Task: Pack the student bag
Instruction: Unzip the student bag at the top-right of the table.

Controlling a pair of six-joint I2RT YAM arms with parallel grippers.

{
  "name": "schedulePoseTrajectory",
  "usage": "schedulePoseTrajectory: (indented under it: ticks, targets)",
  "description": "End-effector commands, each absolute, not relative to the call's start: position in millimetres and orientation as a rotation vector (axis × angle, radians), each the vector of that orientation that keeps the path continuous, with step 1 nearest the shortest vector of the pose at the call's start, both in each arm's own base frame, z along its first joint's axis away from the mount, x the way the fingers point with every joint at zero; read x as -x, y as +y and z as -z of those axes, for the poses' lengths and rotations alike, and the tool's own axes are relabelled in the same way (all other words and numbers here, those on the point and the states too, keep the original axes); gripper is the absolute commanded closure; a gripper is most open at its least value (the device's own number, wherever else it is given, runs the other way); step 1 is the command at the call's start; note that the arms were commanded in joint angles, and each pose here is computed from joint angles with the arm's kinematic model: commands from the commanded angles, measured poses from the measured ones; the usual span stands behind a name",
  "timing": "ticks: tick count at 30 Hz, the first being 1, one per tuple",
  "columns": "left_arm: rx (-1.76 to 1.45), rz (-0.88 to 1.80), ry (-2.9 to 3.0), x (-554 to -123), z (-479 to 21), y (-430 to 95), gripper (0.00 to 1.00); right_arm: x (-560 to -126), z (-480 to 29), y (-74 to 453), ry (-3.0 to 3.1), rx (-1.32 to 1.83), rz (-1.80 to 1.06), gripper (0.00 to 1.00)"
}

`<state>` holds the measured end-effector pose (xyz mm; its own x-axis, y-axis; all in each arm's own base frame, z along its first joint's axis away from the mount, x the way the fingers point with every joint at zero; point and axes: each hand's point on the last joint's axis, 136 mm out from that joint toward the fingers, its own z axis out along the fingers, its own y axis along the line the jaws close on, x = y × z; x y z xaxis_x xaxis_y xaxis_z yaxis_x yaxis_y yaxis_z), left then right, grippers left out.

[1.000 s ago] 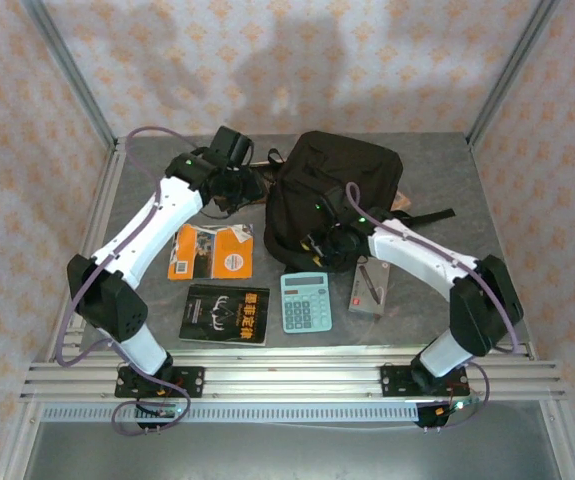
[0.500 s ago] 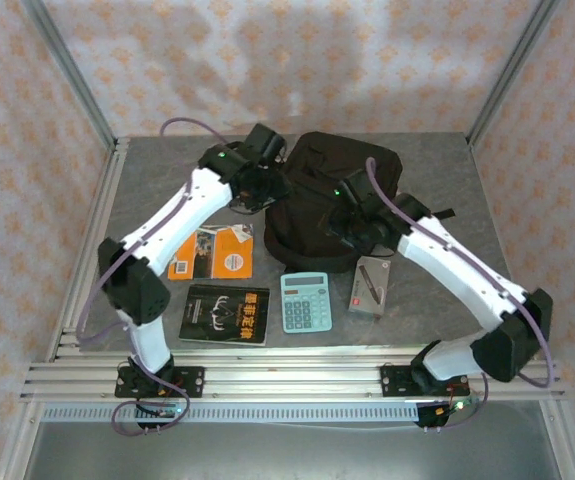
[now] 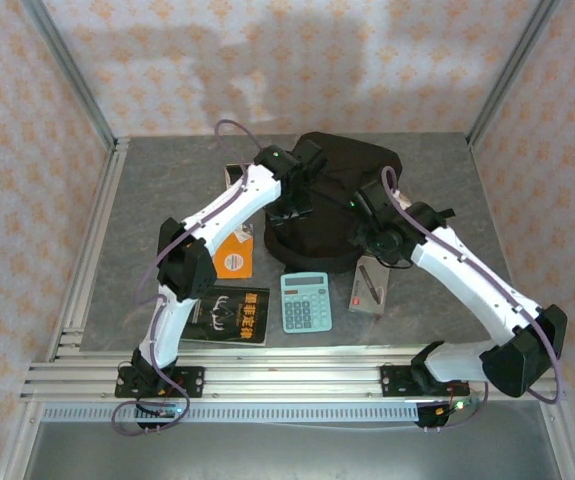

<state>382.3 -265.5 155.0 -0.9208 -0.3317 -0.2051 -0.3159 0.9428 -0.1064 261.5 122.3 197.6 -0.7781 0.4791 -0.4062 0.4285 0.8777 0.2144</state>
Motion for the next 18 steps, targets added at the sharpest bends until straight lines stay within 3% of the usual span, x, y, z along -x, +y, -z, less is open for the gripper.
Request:
schedulePoseTrajectory:
  ticks: [1,11,18]
  targets:
    - [0.539,0.047,2.882,-364,-160,-254,0.51,-254,-197,105,2.57,-0.689,-0.099,0.35]
    - [0.559,0.017,2.896,-353,-142,-245,0.51,-250,-182,102,2.601,-0.723,-0.122,0.34]
    - [0.527,-0.085,2.855,-371,-126,-240,0.51,-250,-176,110,2.623,-0.722,-0.179,0.34]
